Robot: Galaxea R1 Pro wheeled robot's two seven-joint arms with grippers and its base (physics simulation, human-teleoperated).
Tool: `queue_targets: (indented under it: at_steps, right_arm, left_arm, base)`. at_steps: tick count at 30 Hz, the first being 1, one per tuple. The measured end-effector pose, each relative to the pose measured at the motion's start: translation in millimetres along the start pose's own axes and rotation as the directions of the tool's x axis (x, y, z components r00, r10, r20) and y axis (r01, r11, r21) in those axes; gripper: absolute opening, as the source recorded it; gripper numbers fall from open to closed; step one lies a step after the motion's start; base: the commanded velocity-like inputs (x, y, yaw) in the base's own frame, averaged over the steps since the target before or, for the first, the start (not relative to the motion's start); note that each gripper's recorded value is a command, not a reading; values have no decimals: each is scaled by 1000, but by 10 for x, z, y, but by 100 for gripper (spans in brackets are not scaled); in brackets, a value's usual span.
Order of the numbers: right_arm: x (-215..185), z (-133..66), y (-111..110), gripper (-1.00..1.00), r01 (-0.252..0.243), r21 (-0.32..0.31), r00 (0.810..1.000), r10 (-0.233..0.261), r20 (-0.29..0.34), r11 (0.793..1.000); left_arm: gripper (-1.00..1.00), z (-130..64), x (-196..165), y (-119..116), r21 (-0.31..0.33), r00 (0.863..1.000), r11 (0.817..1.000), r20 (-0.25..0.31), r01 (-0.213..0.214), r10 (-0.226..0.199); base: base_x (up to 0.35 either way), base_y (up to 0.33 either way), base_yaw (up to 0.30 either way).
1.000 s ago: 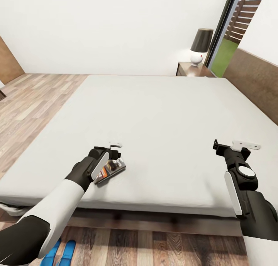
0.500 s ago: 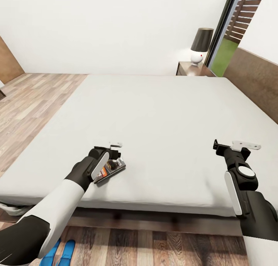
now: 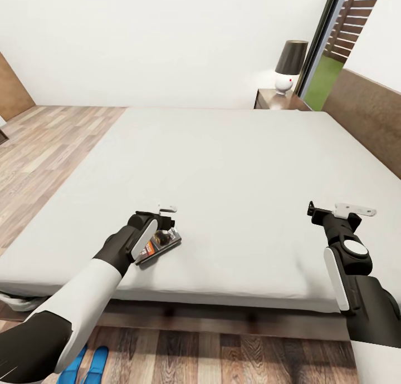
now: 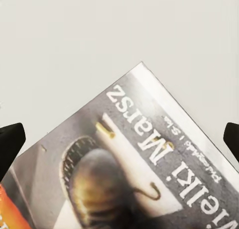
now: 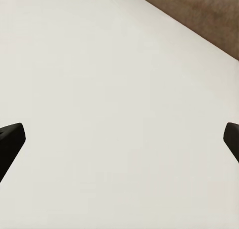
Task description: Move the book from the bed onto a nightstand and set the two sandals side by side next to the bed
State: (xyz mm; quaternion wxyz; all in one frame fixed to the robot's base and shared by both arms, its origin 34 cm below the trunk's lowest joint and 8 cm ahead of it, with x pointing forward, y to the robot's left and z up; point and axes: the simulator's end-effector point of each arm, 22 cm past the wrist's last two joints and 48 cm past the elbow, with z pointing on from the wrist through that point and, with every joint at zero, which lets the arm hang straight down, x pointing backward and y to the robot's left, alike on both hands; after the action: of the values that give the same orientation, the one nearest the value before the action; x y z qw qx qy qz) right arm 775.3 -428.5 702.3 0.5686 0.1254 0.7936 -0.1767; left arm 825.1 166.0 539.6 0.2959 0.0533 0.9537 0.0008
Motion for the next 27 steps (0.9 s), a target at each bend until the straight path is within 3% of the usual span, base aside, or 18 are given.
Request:
queue_targets:
  at_steps: [10,27]
  right_arm:
    - [164,22,11,100,0,0,1000,0,0,1000]
    - [184,23,13,100,0,-1,1000,0,1,1000]
  left_arm:
    - [100,118,119,-3,-1,1000,1000,0,0,0]
    - [100,123,111,-12,1,1000,1000,6,0,0]
  base:
    - [0,0,0]
    - [0,0,0]
